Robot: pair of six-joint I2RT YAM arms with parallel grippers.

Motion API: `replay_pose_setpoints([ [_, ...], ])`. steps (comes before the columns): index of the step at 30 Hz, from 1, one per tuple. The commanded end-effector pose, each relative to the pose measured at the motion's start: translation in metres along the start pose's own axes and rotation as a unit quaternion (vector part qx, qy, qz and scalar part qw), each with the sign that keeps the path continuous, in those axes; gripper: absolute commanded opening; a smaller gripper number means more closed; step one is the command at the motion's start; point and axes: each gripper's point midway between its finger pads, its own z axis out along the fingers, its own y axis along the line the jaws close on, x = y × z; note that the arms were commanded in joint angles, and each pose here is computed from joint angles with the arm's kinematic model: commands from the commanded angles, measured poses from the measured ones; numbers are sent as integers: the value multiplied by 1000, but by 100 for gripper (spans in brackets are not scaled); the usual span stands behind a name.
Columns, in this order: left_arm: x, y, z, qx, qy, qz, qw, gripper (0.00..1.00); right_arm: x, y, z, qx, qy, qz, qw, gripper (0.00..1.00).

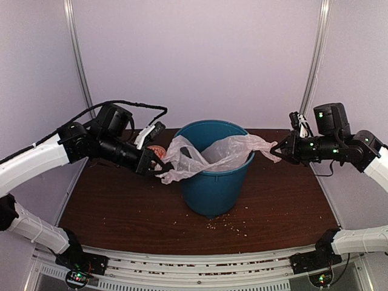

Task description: Put the trash bags into the trash bin

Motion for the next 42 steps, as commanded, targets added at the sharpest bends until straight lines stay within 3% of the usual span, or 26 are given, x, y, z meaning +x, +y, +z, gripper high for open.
replay_pose_setpoints([
  [1, 2, 19, 11, -42, 0, 14, 999, 0, 2, -2, 9, -9, 1, -4, 1000, 0],
  [7, -3, 47, 12, -112, -21, 7, 993, 0, 13, -1, 18, -29, 19, -7, 999, 0],
  [15, -22, 86, 13, -215, -69, 12, 974, 0, 37, 54, -6, -184, 91, -17, 979, 0],
  [22, -44, 95, 15, -241, -107, 15, 965, 0, 16, 81, -25, -273, 37, 26, 961, 0],
  [30, -42, 103, 4, -269, -118, 12, 956, 0, -4, 12, -3, -169, -5, 76, 983, 0],
  [34, -46, 98, -1, -257, -142, 8, 956, 0, 12, -21, 17, -119, 9, 110, 987, 0],
  [42, -23, 80, 26, -188, -116, -3, 975, 0, 54, -51, 30, -80, 73, 114, 988, 0],
])
